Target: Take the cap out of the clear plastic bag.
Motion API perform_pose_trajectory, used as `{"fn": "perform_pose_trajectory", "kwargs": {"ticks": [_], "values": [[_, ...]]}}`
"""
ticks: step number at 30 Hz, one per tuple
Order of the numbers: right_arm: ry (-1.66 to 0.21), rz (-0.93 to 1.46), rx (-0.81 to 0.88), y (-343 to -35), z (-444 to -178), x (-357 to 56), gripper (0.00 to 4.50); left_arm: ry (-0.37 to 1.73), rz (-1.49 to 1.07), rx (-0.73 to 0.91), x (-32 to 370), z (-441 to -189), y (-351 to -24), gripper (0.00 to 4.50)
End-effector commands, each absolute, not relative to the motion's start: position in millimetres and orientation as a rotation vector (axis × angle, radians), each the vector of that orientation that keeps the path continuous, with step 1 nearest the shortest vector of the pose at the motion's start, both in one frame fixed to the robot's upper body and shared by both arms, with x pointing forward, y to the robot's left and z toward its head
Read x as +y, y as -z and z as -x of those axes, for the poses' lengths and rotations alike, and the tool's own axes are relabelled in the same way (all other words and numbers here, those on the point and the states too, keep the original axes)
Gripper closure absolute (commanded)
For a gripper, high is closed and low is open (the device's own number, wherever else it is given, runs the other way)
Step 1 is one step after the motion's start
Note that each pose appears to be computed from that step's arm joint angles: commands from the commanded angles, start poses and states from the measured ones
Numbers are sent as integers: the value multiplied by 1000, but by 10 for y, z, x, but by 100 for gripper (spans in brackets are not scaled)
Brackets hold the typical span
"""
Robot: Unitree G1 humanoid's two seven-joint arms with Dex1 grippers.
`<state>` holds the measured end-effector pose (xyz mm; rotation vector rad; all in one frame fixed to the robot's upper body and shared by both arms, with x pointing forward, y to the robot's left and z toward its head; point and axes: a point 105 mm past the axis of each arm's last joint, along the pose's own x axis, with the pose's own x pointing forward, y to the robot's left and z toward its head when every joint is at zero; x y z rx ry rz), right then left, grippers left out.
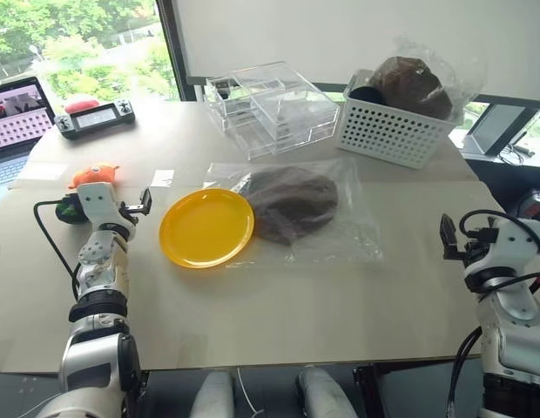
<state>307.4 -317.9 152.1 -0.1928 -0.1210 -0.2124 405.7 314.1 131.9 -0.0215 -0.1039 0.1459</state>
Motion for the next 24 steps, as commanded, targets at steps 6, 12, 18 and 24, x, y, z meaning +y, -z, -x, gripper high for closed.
{"fn": "perform_pose_trajectory", "kwargs": {"ticks": [6, 12, 18, 24], "values": [[-110, 202, -186, -2023, -3073, -2647, 11, 338, -62, -244, 2566, -4001, -2077, 5], [-635, 202, -162, -2318, -2872, -1724, 11, 695, -47, -194, 2107, -3731, -2288, 5], [-1095, 238, -76, -2348, -2385, -1151, 11, 1028, -133, 11, 1891, -3239, -2137, 5], [-1233, 281, 6, -2289, -2225, -1122, 11, 1137, -328, 221, 2059, -2933, -1989, 5]]}}
